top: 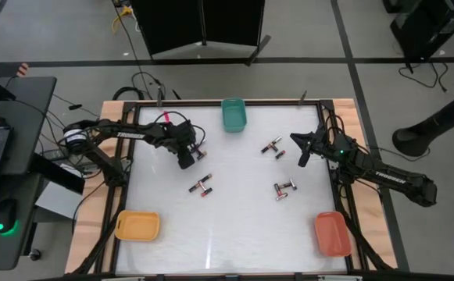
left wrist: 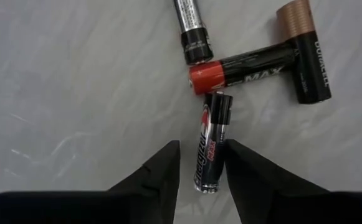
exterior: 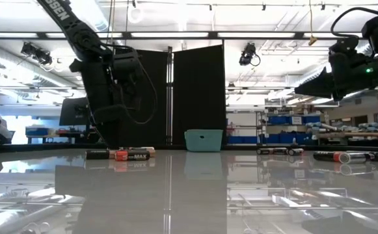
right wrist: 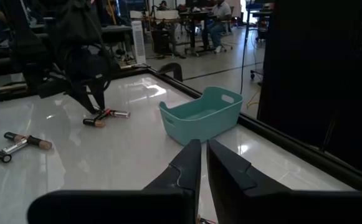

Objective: Sort batteries
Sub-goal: Put the silver battery into the yellow bin

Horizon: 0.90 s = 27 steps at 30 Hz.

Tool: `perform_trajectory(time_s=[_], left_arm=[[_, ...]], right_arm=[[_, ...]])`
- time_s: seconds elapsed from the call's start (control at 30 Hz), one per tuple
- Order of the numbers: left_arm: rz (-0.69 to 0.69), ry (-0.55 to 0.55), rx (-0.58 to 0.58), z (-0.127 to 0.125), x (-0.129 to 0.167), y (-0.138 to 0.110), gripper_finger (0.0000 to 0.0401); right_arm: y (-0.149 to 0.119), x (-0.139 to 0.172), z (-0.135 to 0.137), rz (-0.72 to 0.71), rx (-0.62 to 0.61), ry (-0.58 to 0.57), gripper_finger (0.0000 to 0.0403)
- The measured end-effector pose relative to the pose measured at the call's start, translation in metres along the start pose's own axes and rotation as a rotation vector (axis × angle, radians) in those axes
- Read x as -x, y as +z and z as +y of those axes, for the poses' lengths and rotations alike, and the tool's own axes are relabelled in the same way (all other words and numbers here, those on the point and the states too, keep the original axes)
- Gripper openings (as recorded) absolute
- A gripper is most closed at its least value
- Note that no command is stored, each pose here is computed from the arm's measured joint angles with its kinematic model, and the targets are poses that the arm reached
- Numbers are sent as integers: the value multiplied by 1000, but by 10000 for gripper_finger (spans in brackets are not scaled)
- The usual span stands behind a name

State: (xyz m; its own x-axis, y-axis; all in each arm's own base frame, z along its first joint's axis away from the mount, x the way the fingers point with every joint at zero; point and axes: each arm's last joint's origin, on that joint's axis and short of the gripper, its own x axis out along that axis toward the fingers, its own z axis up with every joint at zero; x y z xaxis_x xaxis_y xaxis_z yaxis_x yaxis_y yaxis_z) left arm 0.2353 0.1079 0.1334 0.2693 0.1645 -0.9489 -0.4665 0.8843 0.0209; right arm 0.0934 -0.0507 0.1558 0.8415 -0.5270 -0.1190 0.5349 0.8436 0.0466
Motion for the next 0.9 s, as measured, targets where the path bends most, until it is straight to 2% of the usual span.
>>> perform_trajectory(time_s=[0.27,0.43,0.57,0.63,0.7,0.8,0.9], left_arm=[[27,-10,-71,-6,2,-3,45],[34,-4,-91,-12,5,-5,45],[72,-2,-86,-18,19,-8,45],[84,-14,-73,-23,31,-10,45],[28,-40,-48,-30,48,-4,45],[36,-65,-10,-43,70,-12,45],[-11,-115,41,-61,96,-16,45]], right_arm=[[0,0,0,0,0,0,39],[0,0,0,0,0,0,39],[0,0,0,-1,0,0,39],[0,0,0,0,0,0,39],[0,0,0,0,0,0,39],[0,0,0,0,0,0,39],[0,0,0,0,0,0,39]])
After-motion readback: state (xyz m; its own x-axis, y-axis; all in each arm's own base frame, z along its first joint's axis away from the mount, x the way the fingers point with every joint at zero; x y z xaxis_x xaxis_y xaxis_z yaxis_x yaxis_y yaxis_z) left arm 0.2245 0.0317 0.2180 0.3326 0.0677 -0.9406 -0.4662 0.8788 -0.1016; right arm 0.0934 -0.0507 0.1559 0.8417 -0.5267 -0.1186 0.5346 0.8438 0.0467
